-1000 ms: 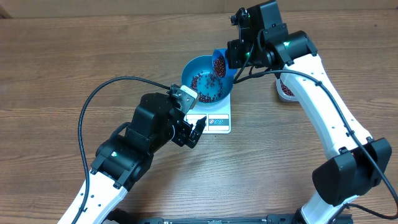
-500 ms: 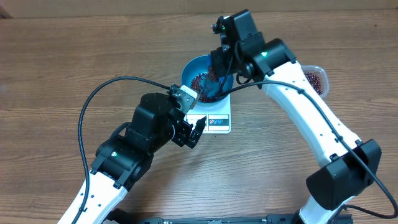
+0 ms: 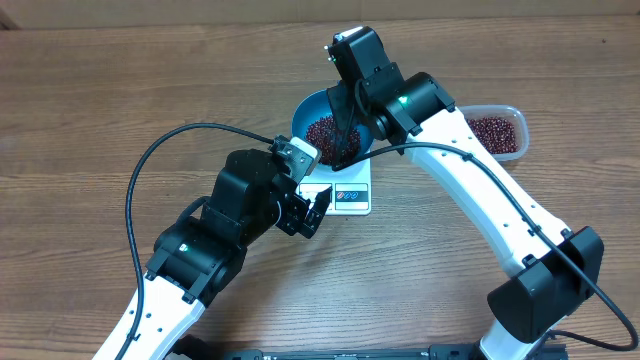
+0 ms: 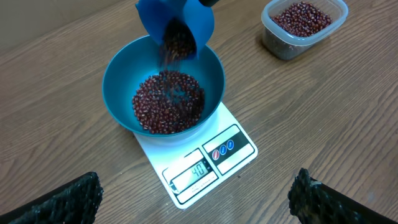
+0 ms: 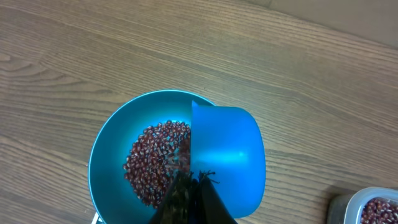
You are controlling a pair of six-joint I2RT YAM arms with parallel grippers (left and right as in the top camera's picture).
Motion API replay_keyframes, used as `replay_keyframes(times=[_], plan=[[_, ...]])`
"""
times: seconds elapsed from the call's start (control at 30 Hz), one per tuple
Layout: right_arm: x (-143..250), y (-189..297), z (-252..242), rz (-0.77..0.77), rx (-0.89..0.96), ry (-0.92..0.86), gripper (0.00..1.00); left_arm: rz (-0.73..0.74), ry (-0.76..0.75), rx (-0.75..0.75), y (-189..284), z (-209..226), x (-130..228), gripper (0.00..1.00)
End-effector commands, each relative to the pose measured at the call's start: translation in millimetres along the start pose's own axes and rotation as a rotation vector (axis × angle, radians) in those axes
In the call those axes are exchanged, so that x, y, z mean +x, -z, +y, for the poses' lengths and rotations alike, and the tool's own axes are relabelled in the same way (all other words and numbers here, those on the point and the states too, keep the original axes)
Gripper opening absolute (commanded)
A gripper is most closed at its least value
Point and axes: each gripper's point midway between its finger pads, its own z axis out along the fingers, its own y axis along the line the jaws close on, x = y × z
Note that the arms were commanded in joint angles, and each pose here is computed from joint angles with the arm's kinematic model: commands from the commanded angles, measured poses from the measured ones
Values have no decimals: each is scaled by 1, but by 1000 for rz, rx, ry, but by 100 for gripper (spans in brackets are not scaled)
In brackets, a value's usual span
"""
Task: Scoop item into bowl and weigh 150g on scale
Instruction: 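Swing the blue scoop over the teal bowl and tip beans in, then hold the scoop inverted over the bowl to empty remaining beans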
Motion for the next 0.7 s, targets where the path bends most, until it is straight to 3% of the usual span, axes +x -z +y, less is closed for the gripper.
replay_keyframes(times=[0.0, 0.67], plan=[[-19, 19, -4, -72, 19, -12, 4, 4, 11, 9, -2, -1, 2, 99], [-19, 20, -1, -75, 14, -7, 4, 5, 11, 9, -2, -1, 2, 100]])
